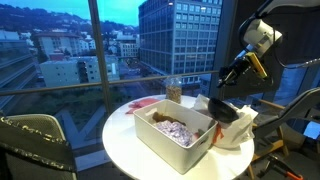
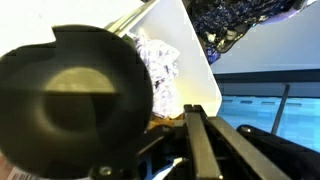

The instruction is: Transfer two items from the organization bin to the plastic

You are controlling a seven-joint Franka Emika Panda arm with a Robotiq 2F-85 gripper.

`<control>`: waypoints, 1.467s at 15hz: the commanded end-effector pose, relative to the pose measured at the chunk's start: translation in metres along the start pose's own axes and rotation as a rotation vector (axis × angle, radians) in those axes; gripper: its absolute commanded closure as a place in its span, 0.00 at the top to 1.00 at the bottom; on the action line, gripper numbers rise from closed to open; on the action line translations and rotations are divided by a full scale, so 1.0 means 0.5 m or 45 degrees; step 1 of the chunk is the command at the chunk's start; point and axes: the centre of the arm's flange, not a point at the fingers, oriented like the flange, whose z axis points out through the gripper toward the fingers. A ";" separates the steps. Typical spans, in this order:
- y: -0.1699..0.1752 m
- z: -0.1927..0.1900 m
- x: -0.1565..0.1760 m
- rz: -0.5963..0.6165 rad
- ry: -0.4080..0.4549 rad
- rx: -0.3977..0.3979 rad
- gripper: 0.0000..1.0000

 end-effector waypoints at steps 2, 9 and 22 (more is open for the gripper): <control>0.029 0.000 0.008 -0.017 0.005 0.009 0.05; -0.013 0.040 0.010 -0.038 -0.127 -0.038 0.50; -0.287 0.093 -0.092 0.178 0.145 -0.657 1.00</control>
